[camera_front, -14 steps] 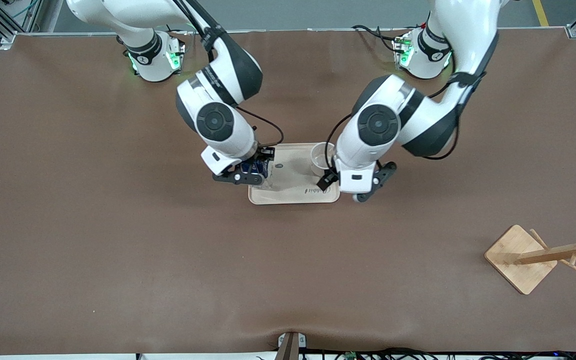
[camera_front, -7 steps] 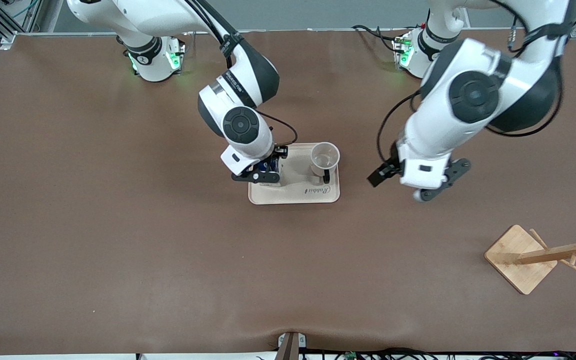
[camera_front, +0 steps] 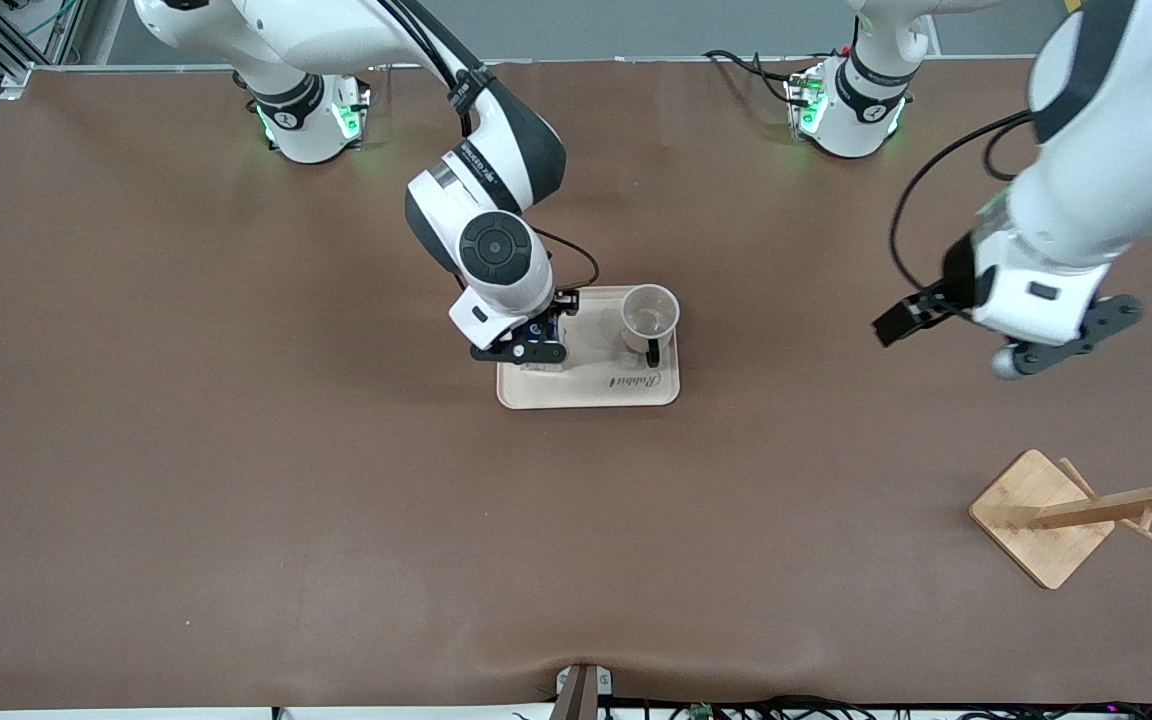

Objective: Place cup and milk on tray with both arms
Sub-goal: 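Lower the carton onto the tray with the right gripper while the left gripper withdraws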

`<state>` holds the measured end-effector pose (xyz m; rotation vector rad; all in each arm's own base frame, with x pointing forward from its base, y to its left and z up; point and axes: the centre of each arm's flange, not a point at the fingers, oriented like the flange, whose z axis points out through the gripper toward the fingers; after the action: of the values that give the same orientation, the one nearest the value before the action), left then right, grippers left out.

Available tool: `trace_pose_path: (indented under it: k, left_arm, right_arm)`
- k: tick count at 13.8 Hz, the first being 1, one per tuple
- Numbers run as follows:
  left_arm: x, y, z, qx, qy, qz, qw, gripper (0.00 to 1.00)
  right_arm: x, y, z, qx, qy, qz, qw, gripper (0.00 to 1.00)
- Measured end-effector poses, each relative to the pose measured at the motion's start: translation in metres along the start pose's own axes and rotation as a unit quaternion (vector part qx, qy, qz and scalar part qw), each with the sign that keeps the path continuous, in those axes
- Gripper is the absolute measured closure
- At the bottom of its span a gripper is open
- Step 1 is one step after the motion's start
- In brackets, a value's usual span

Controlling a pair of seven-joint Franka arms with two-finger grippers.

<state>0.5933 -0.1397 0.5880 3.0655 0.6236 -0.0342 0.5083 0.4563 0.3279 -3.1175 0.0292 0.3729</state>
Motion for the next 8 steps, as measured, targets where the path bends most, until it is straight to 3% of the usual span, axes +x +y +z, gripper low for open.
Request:
trace_pose_path:
  k: [3, 8]
  left_arm:
    - [0.015, -0.041, -0.02, -0.001, 0.012, 0.024, 1.0, 0.0]
    - [0.016, -0.086, -0.052, 0.006, 0.027, 0.076, 0.997, 0.0]
  right_arm:
    - [0.002, 0.001, 0.003, -0.011, 0.006, -0.008, 1.0, 0.04]
    - [0.003, -0.001, -0.006, -0.012, 0.006, -0.013, 1.0, 0.0]
